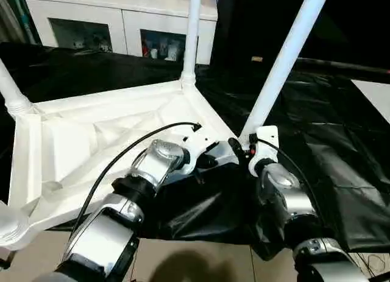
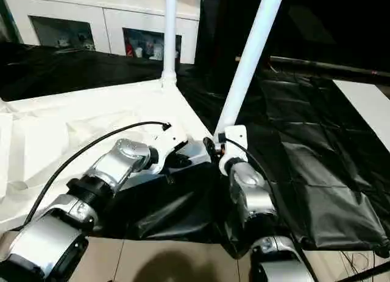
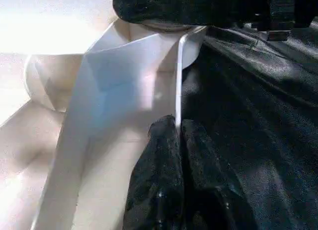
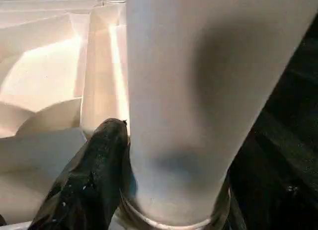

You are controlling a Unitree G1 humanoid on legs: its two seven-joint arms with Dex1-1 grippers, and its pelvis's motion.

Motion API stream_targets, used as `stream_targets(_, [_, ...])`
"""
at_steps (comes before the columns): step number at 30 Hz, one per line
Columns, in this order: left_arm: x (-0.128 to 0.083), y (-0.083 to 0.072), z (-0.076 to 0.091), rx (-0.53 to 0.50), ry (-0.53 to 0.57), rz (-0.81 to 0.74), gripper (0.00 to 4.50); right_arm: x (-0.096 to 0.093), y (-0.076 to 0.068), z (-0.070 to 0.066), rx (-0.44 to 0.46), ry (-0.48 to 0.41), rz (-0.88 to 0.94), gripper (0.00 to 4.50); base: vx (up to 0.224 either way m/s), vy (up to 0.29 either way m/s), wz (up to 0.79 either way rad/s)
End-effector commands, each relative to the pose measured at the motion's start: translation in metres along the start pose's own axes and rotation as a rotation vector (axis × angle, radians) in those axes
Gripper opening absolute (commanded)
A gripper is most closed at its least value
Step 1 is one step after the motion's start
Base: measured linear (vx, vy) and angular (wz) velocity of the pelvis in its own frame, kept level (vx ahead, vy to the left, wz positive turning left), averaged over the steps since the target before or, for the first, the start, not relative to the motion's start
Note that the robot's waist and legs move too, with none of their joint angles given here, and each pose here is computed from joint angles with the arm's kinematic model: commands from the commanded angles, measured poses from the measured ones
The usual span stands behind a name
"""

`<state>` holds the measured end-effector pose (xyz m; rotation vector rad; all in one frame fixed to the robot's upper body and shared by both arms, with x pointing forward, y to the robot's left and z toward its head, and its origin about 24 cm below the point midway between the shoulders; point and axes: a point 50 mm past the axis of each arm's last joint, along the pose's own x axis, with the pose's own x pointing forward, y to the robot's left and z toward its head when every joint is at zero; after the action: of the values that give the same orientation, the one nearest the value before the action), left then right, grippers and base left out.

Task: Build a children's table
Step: Rotate leg to tighten

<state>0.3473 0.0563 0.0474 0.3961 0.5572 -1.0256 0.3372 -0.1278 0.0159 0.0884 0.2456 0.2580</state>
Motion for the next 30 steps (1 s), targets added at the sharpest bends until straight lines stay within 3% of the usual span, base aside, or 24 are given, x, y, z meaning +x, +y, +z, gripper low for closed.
stream_targets(1, [0.005,0.0,-0.013,-0.001,0.072,0.058,0.0,0.002,0.029,-0.01,0.116,0.013,0.148,3.33,0.0,0.0,0.0])
stream_targets(6, [-0.001,0.003,-0.018,0.015,0.081,0.036,0.0,-0.011,0.022,0.003,0.152,-0.041,0.351,3.75,0.0,0.0,0.0])
stream_targets(8, [-0.003,0.004,-0.02,0.031,0.085,0.012,0.0,-0.02,0.016,0.006,0.122,-0.036,0.461,3.99,0.0,0.0,0.0])
stream_targets(10, [-0.008,0.003,-0.023,0.065,0.092,-0.041,0.0,-0.035,0.003,0.006,0.038,-0.004,0.566,3.99,0.0,0.0,0.0])
stream_targets(15, [-0.019,-0.004,-0.029,0.088,0.098,-0.165,0.0,-0.054,-0.013,0.014,0.06,-0.01,0.68,3.99,0.0,0.0,0.0])
stream_targets(22, [-0.045,-0.012,-0.043,0.117,0.141,-0.345,0.0,-0.079,-0.017,0.031,0.198,-0.007,0.907,3.99,0.0,0.0,0.0])
stream_targets(30, [-0.061,-0.012,-0.05,0.106,0.157,-0.358,0.0,-0.093,-0.016,0.031,0.256,0.056,1.029,3.99,0.0,0.0,0.0])
